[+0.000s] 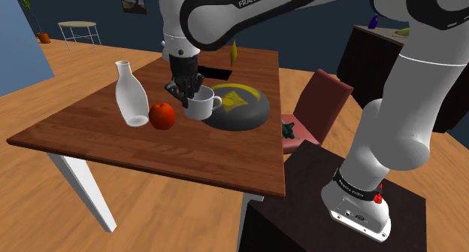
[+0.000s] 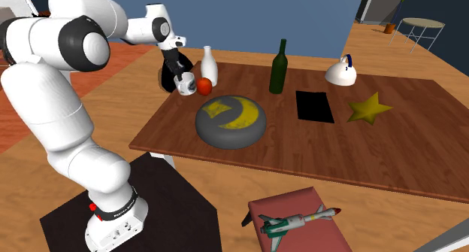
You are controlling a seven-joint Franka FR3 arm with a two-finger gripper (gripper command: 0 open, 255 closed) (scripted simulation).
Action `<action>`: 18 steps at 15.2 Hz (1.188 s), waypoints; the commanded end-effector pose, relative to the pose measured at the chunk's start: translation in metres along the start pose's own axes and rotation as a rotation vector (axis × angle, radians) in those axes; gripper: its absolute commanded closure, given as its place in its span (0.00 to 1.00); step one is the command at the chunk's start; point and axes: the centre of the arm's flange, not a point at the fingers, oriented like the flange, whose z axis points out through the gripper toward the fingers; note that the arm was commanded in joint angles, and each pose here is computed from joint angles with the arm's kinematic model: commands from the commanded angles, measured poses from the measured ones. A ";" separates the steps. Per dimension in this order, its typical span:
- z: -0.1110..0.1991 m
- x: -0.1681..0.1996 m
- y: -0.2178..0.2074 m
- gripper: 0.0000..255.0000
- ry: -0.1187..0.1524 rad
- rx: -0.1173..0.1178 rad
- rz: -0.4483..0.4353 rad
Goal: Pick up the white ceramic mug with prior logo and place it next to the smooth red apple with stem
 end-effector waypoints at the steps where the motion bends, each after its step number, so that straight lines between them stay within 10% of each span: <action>1: 0.010 -0.001 0.000 1.00 0.001 0.000 0.000; 18: 0.099 -0.009 -0.006 1.00 0.001 0.000 0.000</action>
